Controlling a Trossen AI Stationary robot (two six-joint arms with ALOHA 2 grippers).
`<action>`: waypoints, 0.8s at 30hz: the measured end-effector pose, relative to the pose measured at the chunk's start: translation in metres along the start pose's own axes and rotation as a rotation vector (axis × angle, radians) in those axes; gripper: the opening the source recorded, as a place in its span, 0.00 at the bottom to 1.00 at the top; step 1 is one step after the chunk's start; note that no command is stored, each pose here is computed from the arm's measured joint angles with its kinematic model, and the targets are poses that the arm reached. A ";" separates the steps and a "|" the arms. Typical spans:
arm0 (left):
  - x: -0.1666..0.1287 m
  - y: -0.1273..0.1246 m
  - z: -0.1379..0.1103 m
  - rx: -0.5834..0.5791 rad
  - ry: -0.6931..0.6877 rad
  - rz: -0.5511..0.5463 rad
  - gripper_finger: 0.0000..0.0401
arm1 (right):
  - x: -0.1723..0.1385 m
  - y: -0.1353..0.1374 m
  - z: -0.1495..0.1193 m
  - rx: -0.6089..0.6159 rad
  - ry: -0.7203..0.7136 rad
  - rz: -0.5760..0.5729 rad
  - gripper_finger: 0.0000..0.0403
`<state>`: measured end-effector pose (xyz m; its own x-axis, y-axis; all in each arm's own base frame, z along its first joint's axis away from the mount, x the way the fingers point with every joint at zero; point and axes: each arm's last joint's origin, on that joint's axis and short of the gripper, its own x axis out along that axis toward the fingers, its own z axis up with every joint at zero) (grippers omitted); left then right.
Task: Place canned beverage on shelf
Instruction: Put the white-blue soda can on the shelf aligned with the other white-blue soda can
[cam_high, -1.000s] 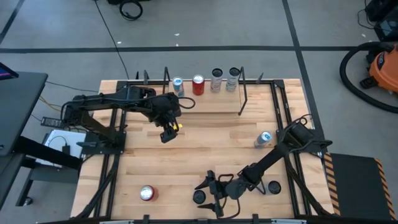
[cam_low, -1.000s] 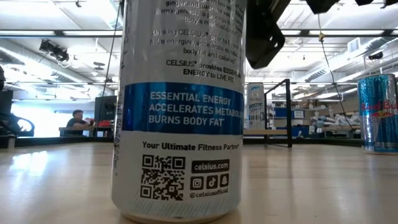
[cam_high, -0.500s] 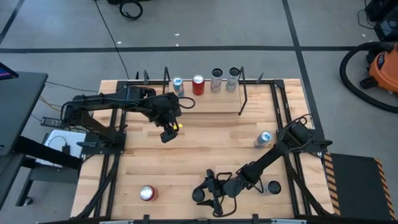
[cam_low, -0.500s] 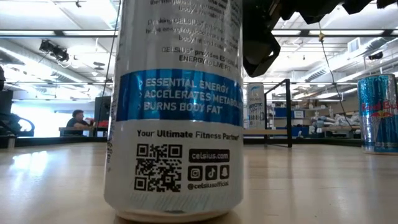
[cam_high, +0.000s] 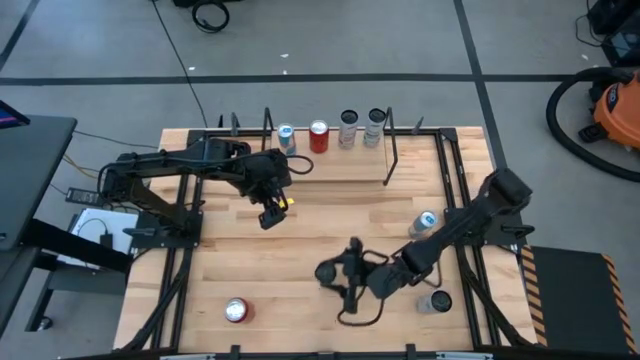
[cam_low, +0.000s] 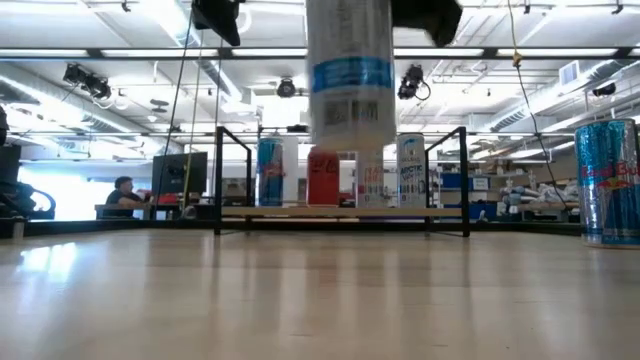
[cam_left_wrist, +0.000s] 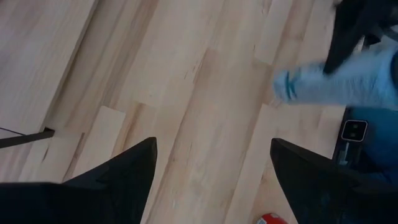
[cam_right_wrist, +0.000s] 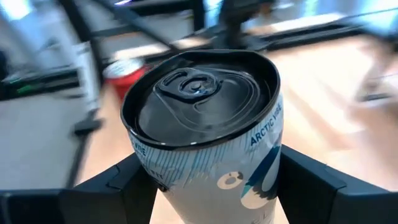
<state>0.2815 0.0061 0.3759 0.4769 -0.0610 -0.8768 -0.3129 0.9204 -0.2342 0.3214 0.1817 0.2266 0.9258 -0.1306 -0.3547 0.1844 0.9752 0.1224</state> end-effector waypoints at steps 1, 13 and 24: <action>0.000 0.000 0.000 0.001 0.000 0.000 0.79 | -0.004 -0.004 0.005 -0.002 -0.009 -0.042 0.68; 0.001 -0.016 -0.007 0.114 -0.006 0.024 0.79 | -0.038 -0.060 0.026 0.096 -0.039 -0.517 0.69; 0.001 -0.022 -0.010 0.130 -0.004 0.022 0.79 | -0.042 -0.080 0.009 0.304 -0.136 -0.674 0.68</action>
<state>0.2810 -0.0176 0.3758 0.4744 -0.0386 -0.8795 -0.2147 0.9638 -0.1581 0.2712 0.1071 0.2400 0.6093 -0.7217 -0.3285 0.7903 0.5867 0.1766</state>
